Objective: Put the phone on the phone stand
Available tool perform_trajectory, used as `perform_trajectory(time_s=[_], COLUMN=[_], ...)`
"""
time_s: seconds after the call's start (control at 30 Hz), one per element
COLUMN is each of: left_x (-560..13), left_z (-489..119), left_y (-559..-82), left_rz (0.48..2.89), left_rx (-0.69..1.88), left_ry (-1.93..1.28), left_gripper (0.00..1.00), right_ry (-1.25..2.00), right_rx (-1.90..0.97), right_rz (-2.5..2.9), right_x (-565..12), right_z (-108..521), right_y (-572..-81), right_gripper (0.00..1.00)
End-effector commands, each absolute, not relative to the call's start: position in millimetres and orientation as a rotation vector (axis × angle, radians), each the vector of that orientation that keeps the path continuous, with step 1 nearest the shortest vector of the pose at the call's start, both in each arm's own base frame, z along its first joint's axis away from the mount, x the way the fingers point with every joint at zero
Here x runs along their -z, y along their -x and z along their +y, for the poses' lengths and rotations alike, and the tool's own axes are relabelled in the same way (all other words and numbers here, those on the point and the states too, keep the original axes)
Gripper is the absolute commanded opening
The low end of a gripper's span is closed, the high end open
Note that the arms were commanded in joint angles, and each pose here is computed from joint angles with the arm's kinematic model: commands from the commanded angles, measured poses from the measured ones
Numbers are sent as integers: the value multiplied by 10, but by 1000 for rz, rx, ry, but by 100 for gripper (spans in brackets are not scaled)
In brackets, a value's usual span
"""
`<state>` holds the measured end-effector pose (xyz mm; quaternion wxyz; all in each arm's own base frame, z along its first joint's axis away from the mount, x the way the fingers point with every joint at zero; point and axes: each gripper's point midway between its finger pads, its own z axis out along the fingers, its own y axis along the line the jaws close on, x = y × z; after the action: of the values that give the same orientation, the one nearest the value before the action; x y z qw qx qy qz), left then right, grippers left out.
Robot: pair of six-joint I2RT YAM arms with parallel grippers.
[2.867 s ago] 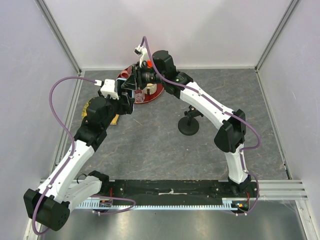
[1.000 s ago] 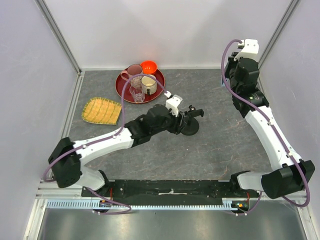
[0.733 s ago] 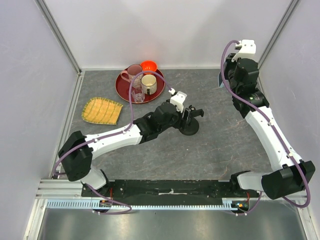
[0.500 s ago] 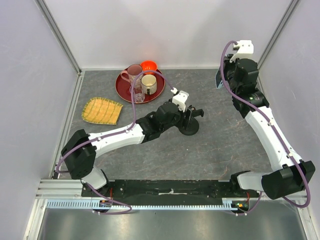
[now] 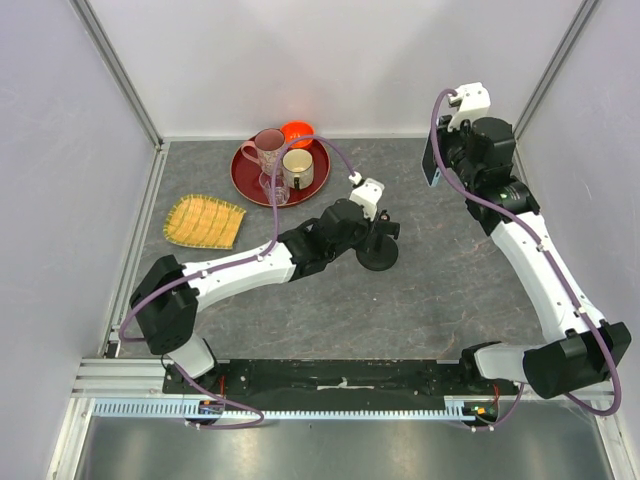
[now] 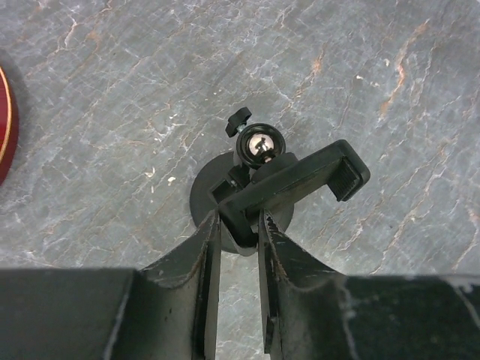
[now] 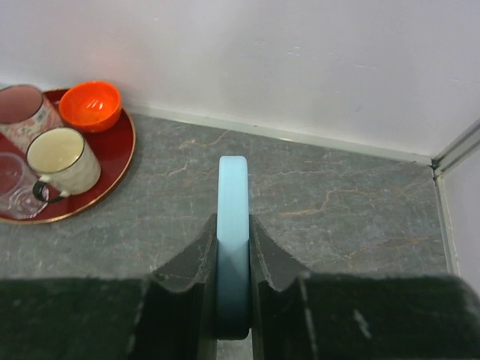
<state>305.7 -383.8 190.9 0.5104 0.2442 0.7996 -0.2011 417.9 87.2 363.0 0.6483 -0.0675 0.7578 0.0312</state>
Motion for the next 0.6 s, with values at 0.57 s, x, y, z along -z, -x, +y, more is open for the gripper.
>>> perform_trajectory(time_s=[0.57], left_x=[-2275], left_z=[-3167], left_y=[-2946], left_rz=[1594], left_rx=[466], left_ry=[-1214], left_gripper=[2], right_ry=[794], right_rx=[-609], right_rz=[1567], right_x=[-3956], right_z=[1822], right_y=[-3645], right_gripper=[0])
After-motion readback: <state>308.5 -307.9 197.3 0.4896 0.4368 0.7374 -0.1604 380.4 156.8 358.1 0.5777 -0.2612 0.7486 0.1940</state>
